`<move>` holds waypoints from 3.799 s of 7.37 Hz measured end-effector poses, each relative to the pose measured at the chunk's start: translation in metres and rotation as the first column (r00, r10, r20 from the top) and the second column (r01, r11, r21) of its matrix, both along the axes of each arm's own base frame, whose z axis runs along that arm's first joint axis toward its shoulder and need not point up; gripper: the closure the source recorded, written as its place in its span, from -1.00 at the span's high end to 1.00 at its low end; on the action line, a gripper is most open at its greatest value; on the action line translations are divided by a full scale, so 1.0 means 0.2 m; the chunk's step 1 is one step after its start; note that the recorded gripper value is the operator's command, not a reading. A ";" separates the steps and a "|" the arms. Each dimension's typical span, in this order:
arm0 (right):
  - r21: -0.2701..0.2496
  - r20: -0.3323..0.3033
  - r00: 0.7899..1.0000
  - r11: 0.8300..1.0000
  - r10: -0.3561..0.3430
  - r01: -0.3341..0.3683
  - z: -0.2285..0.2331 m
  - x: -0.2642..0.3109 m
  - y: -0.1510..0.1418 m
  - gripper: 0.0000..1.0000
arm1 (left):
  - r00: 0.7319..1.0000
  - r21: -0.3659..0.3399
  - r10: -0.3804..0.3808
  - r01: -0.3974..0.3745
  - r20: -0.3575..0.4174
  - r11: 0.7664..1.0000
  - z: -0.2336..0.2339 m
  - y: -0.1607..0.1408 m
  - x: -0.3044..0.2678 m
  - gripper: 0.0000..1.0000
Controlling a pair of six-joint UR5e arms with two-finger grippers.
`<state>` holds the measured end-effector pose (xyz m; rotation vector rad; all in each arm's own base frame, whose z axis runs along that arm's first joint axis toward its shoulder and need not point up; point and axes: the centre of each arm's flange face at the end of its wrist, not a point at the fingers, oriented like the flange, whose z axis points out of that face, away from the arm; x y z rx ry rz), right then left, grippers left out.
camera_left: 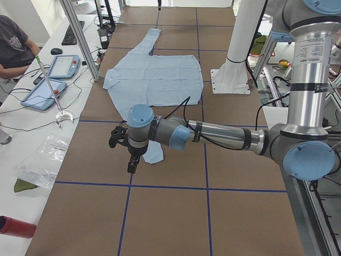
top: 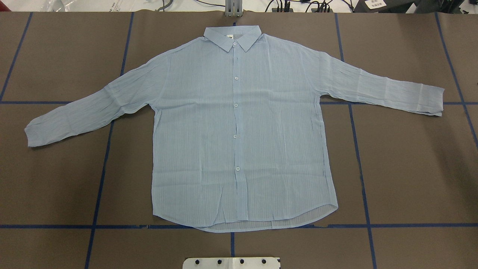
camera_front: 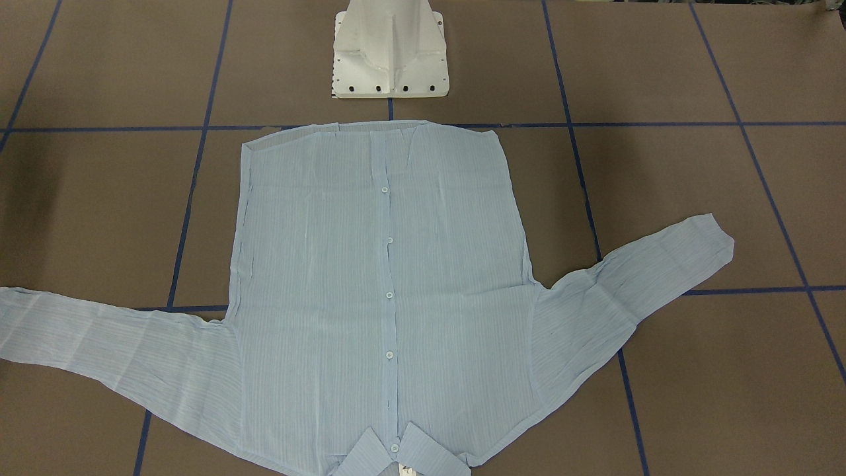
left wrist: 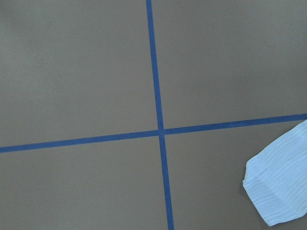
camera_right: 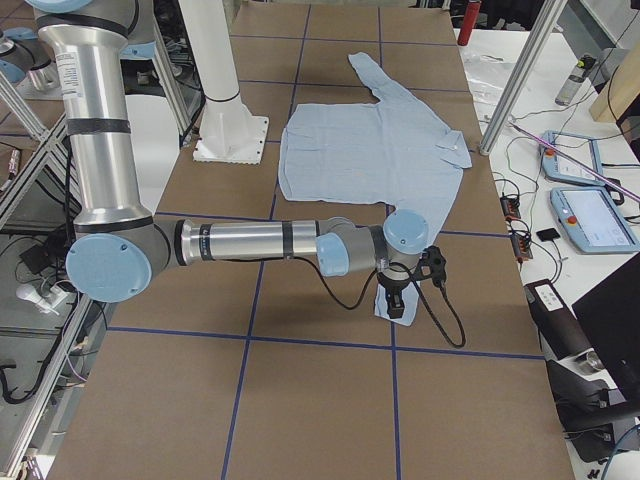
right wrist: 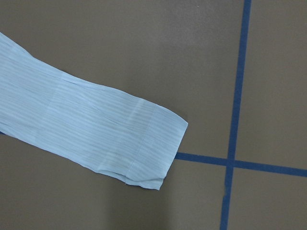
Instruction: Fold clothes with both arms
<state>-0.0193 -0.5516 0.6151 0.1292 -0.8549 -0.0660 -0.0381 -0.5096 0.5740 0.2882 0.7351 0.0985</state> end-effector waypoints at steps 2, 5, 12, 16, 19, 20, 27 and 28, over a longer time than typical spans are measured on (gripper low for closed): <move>0.020 -0.010 1.000 1.000 0.008 -0.008 0.09 -0.28 -0.02 1.00 | 1.000 0.029 0.000 0.000 -0.003 1.000 -0.04 -0.02 0.00 1.00; 0.020 -0.029 1.000 1.000 -0.013 0.013 0.19 -0.46 -0.12 0.99 | 1.000 0.061 0.004 -0.004 -0.002 0.998 -0.06 -0.02 0.00 1.00; -0.025 -0.060 0.997 0.999 -0.049 0.047 0.33 -0.57 -0.16 0.72 | 1.000 0.076 0.005 -0.004 -0.004 0.997 -0.05 0.00 0.00 1.00; -0.055 -0.069 0.996 0.997 -0.053 0.049 0.40 -0.57 -0.14 0.64 | 1.000 0.077 0.004 -0.003 -0.004 0.997 -0.06 0.00 0.00 1.00; -0.063 -0.072 0.996 0.997 -0.058 0.053 0.42 -0.58 -0.13 0.50 | 1.000 0.090 0.002 -0.001 -0.005 0.996 -0.07 0.00 0.00 1.00; -0.067 -0.072 0.995 0.996 -0.063 0.058 0.43 -0.60 -0.12 0.49 | 1.000 0.094 0.001 -0.001 -0.006 0.996 -0.07 0.00 0.00 1.00; -0.071 -0.073 0.995 0.995 -0.072 0.067 0.42 -0.63 -0.13 -0.50 | 1.000 0.097 0.000 0.001 -0.007 0.995 -0.07 0.00 0.00 1.00; -0.069 -0.072 0.995 0.995 -0.073 0.068 0.41 -0.64 -0.14 -0.58 | 1.000 0.098 0.000 0.001 -0.007 0.995 -0.08 -0.01 0.00 1.00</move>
